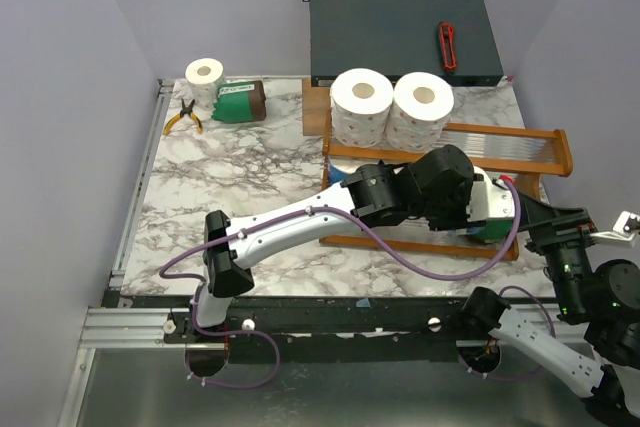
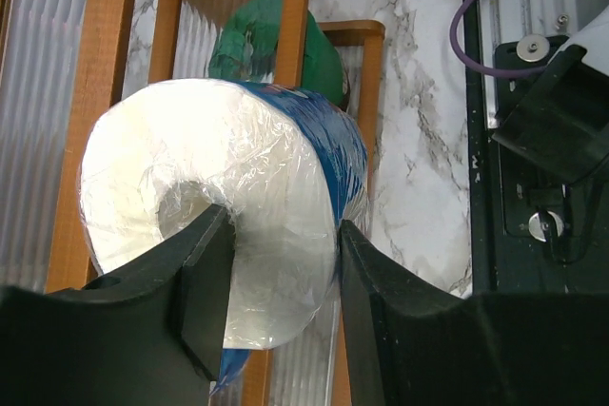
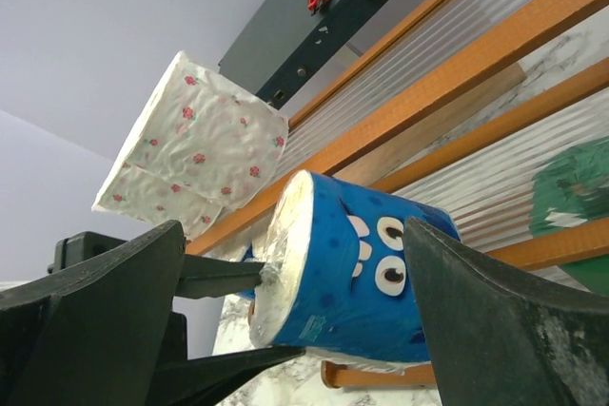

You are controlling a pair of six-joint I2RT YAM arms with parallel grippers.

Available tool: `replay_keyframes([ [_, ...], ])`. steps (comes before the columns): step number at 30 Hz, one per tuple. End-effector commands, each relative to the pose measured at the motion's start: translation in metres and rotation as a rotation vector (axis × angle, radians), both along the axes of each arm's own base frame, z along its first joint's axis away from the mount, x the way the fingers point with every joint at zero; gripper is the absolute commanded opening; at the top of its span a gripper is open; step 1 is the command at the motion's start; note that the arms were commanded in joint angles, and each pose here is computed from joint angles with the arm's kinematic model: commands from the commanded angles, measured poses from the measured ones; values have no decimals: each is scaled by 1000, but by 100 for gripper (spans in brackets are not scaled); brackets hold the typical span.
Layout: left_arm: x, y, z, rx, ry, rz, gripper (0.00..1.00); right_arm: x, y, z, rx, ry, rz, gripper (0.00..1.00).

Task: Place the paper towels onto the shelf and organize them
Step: Place the paper towel on the shelf.

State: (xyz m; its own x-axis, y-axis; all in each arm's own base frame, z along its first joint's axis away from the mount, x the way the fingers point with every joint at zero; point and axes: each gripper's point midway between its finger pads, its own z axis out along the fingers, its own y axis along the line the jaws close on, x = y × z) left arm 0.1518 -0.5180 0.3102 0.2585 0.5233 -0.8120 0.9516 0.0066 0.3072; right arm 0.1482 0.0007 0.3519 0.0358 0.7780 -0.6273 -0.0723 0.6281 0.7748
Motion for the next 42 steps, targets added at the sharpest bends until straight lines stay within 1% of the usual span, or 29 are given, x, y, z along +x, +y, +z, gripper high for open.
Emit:
replay_keyframes([
  [1, 25, -9, 16, -72, -43, 54, 0, 3, -2, -6, 7, 16, -26, 100],
  [10, 46, -21, 0, -48, -79, 88, 0, 4, 1, -9, 15, 16, -17, 100],
  [16, 67, -22, -8, -26, -141, 173, 0, 3, 1, -16, 15, 27, -14, 100],
  [23, 85, -23, -3, -50, -195, 260, 0, 3, 0, -23, 17, 36, -17, 100],
  [27, 86, -25, -3, -52, -204, 259, 0, 3, 1, -25, 17, 40, -15, 100],
  [31, 81, -26, -4, -49, -211, 244, 6, 3, 2, -26, 16, 44, -13, 100],
  [33, 78, -27, -4, -46, -219, 237, 12, 3, 2, -26, 15, 45, -14, 100],
  [35, 76, -28, -4, -44, -227, 234, 23, 3, 1, -26, 15, 45, -14, 100],
  [38, 74, -28, -4, -45, -233, 230, 33, 2, 1, -26, 18, 45, -12, 100],
  [42, 71, -28, -4, -44, -234, 229, 41, 2, 1, -26, 21, 47, -10, 100],
])
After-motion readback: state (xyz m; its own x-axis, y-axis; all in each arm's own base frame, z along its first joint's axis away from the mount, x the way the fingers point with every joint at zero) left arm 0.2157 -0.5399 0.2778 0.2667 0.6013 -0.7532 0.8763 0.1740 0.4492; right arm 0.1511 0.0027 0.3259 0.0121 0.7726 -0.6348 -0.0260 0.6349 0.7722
